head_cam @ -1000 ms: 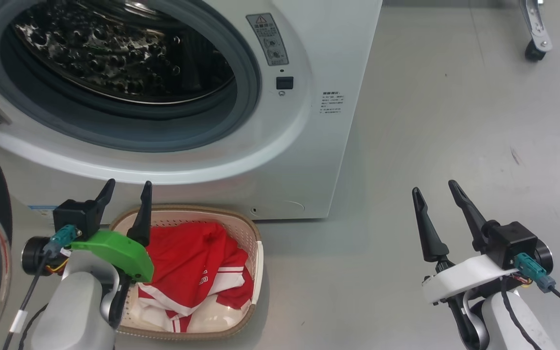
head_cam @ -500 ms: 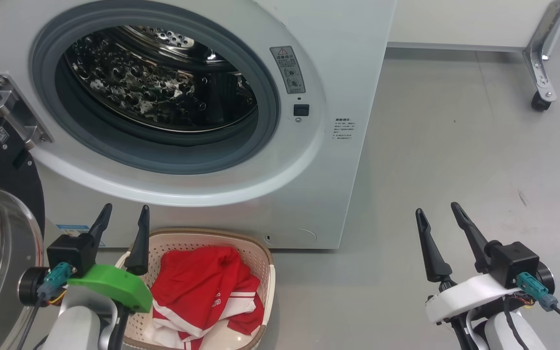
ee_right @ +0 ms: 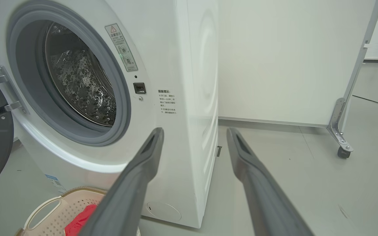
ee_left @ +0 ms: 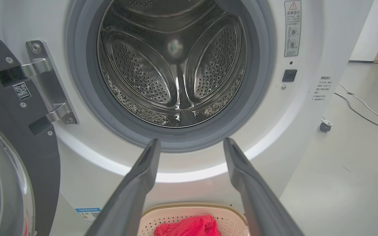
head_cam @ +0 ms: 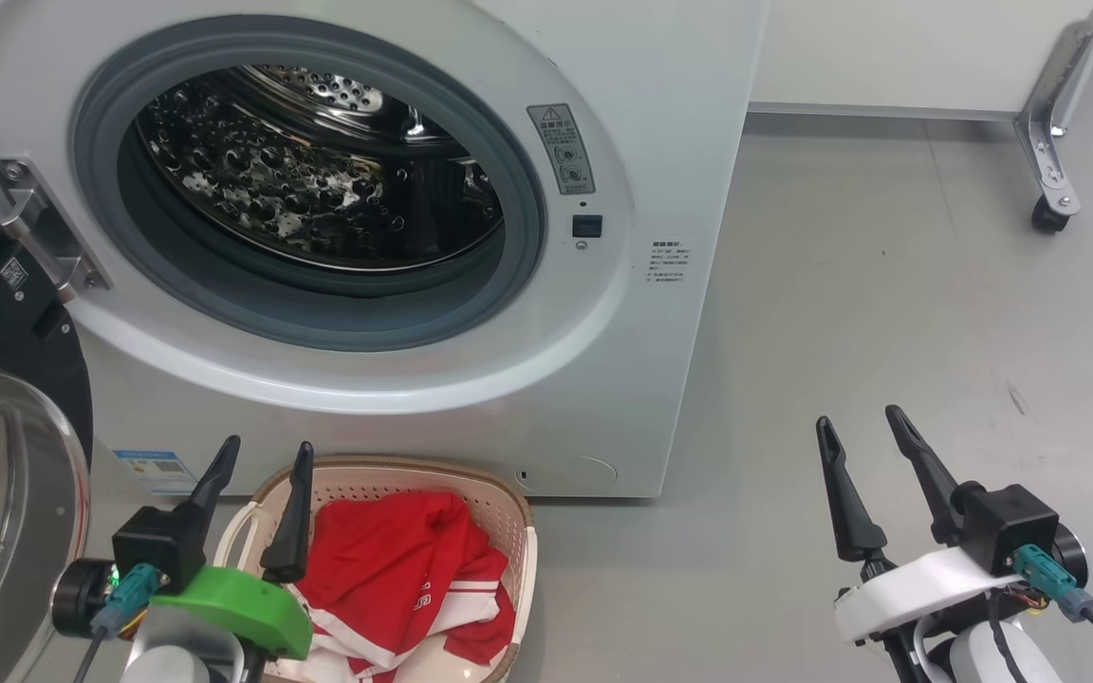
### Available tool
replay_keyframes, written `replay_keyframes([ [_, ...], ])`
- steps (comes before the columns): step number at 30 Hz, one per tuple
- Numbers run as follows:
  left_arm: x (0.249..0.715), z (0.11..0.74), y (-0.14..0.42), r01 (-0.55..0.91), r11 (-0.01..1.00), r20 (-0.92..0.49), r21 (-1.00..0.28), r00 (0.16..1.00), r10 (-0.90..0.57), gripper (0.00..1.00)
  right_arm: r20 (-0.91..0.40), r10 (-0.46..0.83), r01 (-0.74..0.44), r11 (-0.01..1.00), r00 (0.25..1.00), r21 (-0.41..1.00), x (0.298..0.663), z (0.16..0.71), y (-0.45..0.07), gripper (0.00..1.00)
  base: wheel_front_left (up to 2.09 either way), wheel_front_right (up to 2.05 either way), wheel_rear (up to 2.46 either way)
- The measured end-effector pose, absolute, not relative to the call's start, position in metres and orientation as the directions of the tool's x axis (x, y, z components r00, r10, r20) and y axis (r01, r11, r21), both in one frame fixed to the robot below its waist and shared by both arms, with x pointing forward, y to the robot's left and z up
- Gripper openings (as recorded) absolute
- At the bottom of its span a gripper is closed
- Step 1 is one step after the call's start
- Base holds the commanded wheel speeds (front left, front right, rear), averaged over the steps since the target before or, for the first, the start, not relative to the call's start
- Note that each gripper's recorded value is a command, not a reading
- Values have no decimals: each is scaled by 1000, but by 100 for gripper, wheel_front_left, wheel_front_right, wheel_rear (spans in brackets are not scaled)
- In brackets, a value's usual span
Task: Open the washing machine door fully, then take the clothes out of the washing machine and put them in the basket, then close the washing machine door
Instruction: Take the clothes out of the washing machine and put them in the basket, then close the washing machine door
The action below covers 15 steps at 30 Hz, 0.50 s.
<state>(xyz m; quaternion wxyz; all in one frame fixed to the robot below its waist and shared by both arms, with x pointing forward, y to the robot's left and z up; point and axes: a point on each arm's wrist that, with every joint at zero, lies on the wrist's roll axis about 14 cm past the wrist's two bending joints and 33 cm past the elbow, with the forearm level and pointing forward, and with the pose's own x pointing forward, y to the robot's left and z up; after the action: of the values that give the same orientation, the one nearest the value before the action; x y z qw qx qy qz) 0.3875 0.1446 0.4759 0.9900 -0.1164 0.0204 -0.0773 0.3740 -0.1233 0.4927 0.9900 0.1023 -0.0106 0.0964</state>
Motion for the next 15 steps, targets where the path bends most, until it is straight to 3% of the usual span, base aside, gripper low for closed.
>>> replay_keyframes([
  [15,379,481,139,171,961,1,-218,984,-175,100,50,174,-180,963,984,202,371,496,-128,100,0,0,0],
])
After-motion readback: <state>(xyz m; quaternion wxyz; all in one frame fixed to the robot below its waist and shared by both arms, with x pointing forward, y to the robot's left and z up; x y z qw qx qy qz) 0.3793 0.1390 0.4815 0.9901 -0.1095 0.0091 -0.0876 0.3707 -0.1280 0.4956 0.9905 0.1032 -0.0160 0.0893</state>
